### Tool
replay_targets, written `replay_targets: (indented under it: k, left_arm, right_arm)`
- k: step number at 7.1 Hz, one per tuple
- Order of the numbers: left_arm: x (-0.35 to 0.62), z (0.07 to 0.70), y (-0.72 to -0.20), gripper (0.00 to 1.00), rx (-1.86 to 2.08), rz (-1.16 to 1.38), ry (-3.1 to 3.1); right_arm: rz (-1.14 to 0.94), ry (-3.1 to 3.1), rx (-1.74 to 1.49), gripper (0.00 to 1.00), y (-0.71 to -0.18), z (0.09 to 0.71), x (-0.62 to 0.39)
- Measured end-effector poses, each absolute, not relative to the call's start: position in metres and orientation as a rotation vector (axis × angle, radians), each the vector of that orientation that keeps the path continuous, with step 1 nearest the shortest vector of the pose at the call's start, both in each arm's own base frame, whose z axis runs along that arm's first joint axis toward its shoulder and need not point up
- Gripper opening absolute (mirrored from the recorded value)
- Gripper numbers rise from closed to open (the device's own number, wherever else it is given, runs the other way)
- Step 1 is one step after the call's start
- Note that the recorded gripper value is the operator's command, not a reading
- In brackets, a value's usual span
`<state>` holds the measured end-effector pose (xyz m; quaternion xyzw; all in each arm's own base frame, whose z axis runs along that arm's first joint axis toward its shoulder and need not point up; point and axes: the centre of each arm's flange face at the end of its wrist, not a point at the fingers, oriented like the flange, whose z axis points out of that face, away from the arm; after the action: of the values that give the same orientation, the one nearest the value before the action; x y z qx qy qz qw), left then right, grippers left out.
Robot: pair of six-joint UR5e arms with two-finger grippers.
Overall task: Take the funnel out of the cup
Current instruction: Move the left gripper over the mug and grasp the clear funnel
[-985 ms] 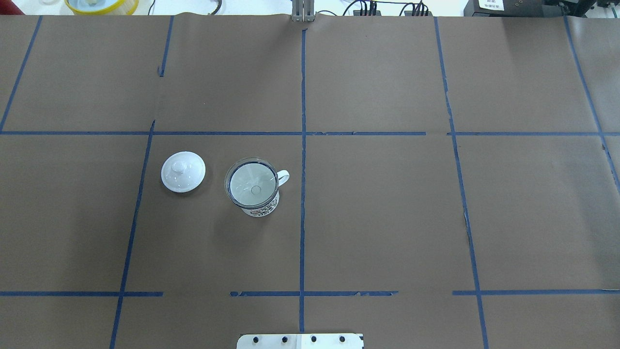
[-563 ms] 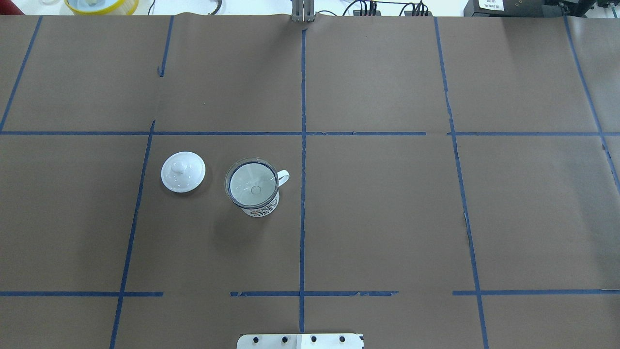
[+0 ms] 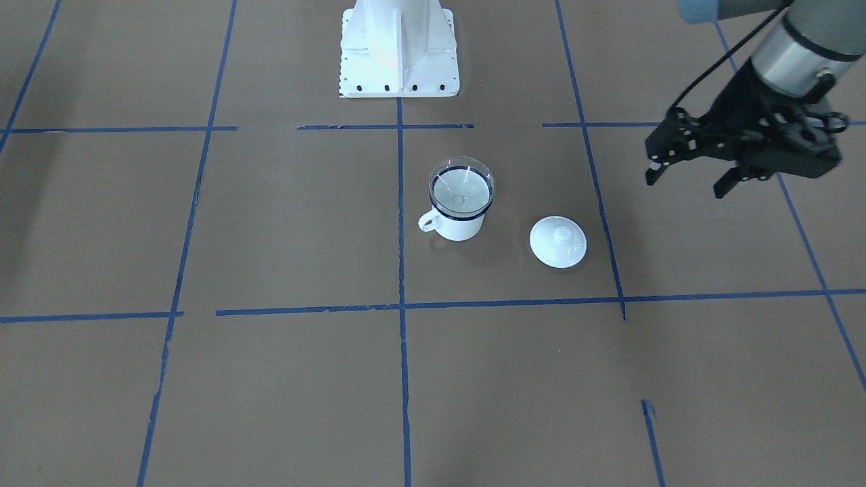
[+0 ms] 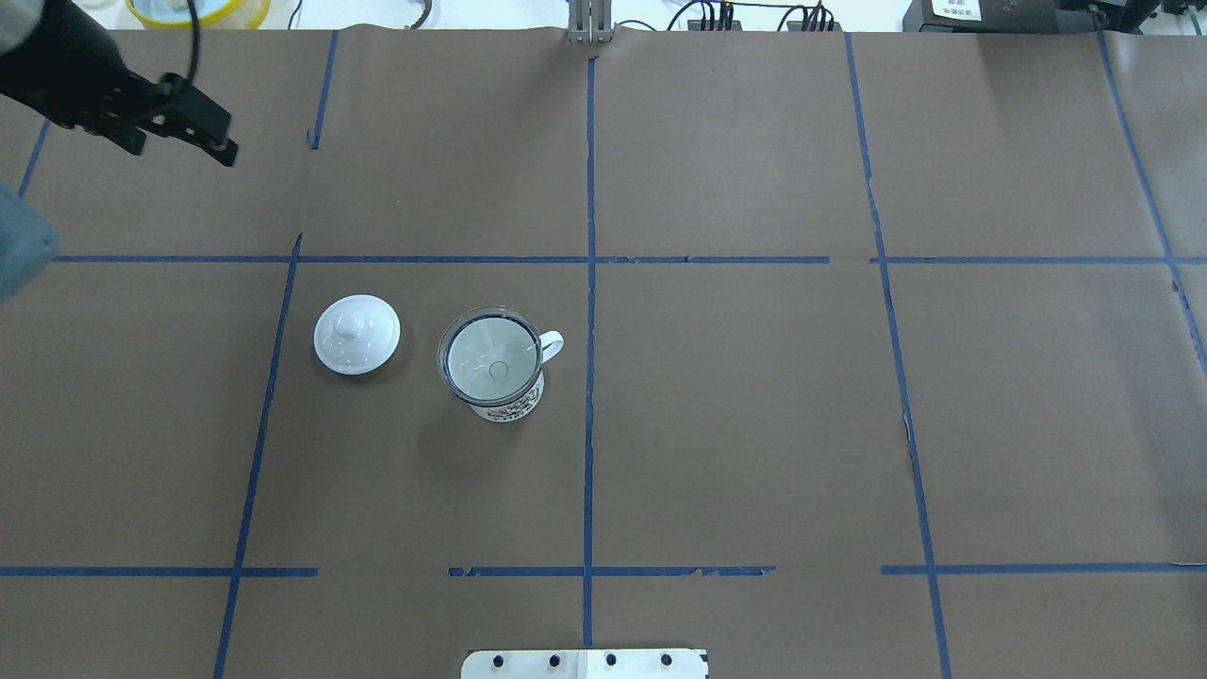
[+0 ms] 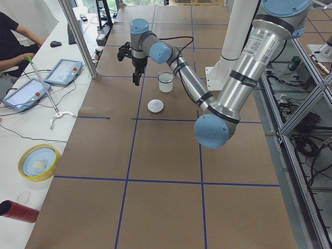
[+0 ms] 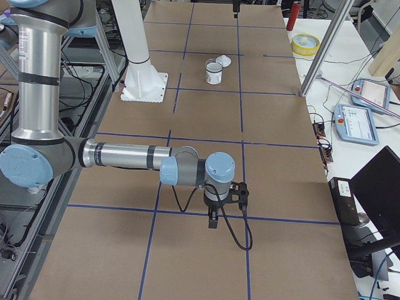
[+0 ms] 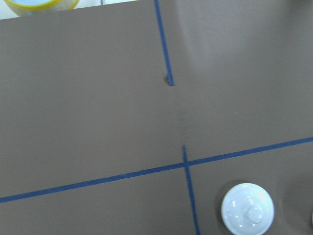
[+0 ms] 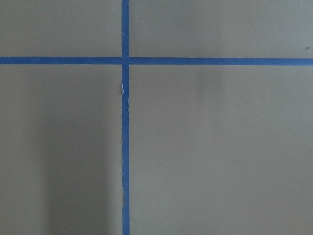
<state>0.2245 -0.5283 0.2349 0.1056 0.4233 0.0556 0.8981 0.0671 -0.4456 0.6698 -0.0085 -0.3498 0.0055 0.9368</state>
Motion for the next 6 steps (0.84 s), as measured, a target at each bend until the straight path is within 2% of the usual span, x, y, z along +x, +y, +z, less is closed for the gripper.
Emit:
replay_targets:
  k: [3,6]
  left_arm:
    - [0.326,0.205,-0.488,1.00,0.173,0.121,0.870]
    - [0.414,0.217,-0.458,1.00,0.143,0.138,0.847]
  right_arm:
    - [0.011,-0.715,-0.017,1.00,-0.446,0.670,0.067]
    - [0.011,-0.715,-0.017,1.00,-0.446,0.670,0.067]
